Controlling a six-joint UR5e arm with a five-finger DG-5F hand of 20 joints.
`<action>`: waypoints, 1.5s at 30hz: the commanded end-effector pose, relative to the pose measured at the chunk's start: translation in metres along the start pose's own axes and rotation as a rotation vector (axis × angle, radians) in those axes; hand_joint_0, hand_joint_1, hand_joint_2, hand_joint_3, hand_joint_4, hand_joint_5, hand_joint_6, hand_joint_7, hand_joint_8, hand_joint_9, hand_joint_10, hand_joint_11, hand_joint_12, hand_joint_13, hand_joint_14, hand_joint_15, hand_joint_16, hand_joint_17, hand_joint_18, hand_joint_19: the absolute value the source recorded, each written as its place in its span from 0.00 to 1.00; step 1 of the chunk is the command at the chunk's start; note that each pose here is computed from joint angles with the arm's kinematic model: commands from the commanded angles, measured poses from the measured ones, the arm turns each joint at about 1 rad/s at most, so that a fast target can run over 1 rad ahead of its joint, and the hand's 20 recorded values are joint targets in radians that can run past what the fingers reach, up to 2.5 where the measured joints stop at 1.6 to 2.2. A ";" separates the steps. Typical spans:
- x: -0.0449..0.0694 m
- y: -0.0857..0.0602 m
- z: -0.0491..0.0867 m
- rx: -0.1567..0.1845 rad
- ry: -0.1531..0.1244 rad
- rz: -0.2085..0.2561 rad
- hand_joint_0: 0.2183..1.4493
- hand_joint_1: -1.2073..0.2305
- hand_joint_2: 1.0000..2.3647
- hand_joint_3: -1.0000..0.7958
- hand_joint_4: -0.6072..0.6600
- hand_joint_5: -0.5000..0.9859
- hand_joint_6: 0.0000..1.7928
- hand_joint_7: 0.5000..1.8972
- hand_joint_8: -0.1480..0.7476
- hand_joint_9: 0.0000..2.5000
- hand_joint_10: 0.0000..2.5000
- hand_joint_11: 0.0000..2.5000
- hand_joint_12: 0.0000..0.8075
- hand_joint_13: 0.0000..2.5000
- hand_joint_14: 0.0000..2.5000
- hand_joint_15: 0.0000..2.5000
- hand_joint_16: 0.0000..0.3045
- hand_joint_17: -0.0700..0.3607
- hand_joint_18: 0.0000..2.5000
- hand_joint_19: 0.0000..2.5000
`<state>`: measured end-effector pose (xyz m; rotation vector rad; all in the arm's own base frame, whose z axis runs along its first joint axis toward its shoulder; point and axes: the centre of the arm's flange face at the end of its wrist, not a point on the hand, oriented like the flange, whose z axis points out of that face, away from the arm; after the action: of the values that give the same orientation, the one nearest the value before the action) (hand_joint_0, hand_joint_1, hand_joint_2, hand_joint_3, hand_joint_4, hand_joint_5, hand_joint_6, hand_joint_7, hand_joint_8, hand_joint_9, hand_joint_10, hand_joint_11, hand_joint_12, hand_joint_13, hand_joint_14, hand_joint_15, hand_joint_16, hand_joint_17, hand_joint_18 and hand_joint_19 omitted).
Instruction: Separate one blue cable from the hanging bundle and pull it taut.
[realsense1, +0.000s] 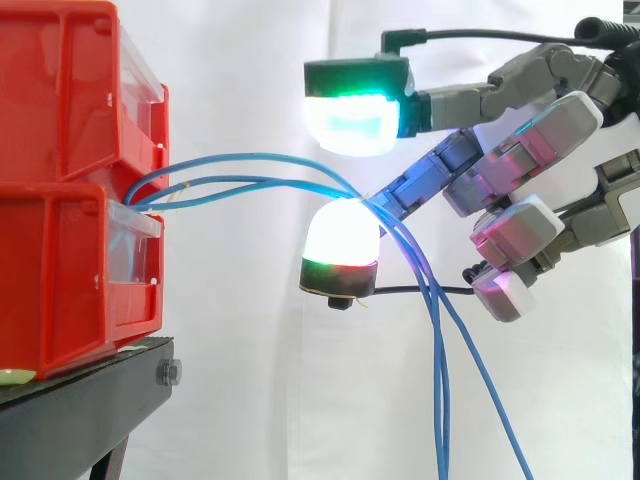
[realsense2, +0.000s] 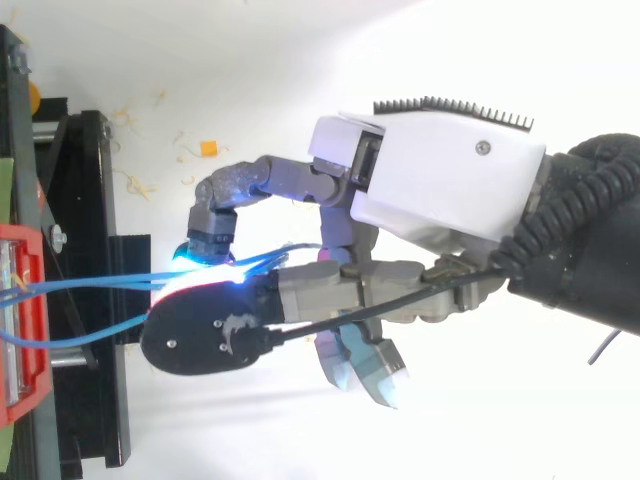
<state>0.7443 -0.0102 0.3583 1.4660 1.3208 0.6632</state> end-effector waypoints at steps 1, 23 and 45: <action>0.000 0.000 0.000 0.001 -0.001 0.001 0.36 0.44 0.00 0.28 0.61 0.42 0.28 0.43 0.37 0.82 0.01 0.20 0.34 0.62 0.01 0.27 0.15 0.41 0.45 0.28; -0.001 0.000 0.001 -0.002 -0.002 0.003 0.39 0.34 0.01 0.47 0.61 0.42 0.28 0.40 0.36 0.83 0.01 0.20 0.35 0.62 0.01 0.26 0.15 0.41 0.47 0.27; -0.001 0.000 0.000 0.001 -0.002 0.003 0.38 0.50 0.00 0.28 0.62 0.42 0.28 0.43 0.29 0.86 0.01 0.19 0.33 0.64 0.01 0.26 0.15 0.40 0.47 0.28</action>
<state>0.7445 -0.0115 0.3584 1.4684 1.3165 0.6646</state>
